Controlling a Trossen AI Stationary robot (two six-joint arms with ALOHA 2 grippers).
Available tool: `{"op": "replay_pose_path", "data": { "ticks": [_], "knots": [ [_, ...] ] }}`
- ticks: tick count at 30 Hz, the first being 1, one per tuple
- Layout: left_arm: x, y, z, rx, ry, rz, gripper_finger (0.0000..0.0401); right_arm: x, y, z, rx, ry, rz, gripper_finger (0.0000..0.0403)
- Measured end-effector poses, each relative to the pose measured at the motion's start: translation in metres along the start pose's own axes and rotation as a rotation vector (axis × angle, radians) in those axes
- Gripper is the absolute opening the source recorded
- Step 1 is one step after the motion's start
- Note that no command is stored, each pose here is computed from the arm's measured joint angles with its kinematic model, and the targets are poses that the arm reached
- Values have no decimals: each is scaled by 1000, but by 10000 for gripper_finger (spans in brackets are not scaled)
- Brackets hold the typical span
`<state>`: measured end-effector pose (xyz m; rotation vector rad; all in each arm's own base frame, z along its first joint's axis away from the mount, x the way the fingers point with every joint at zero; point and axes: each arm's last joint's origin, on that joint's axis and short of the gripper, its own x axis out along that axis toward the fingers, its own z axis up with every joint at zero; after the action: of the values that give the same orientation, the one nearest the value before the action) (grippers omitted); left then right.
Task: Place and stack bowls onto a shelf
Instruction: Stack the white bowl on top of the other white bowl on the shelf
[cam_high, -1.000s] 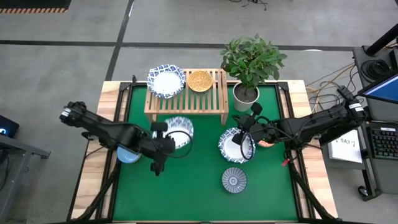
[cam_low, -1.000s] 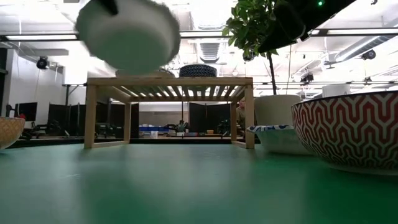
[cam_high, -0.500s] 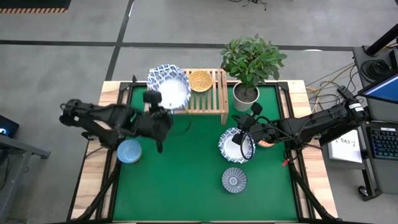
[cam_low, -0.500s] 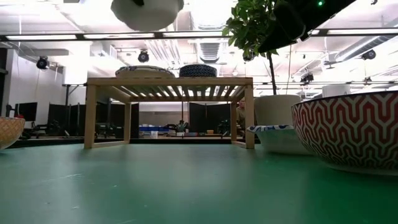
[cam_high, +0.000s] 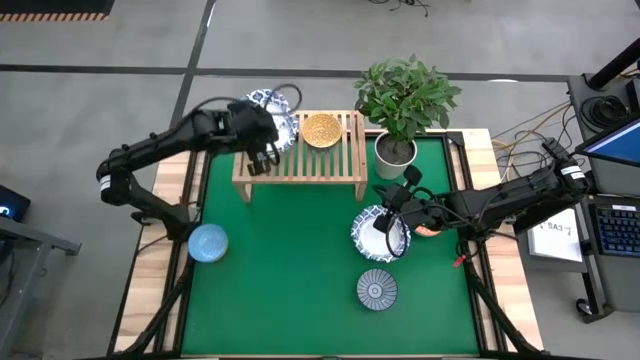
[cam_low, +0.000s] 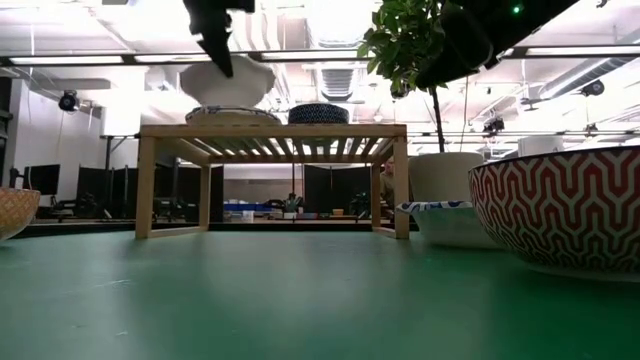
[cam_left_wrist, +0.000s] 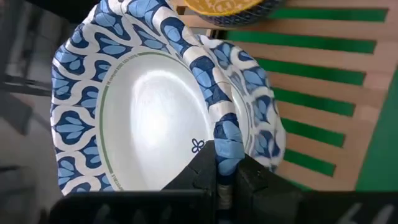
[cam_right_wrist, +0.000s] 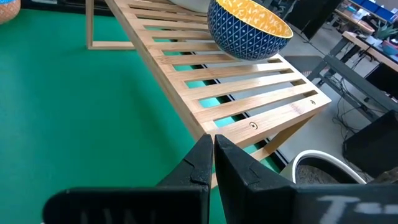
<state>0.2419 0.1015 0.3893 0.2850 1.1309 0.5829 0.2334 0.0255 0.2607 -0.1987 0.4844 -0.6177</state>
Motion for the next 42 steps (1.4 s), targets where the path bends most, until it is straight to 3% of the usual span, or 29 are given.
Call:
{"op": "replay_pose_path", "data": {
  "ticks": [5, 20, 27, 36, 42],
  "knots": [
    [13, 12, 0, -34, -12, -28, 0, 1, 0, -3, 0, 7, -1, 9],
    [14, 13, 3, -79, -43, -20, 5, 1, 1, -5, -4, 11, -1, 9],
    [15, 12, 3, -110, -40, -20, 47, 1, 1, -5, -4, 11, -1, 9],
    [14, 11, 0, -130, -8, -31, 132, 1, 1, -5, 21, 12, 2, 9],
    [8, 3, -6, -162, 32, -116, 173, 1, 1, -5, 64, 13, 10, 9]
  ]
}}
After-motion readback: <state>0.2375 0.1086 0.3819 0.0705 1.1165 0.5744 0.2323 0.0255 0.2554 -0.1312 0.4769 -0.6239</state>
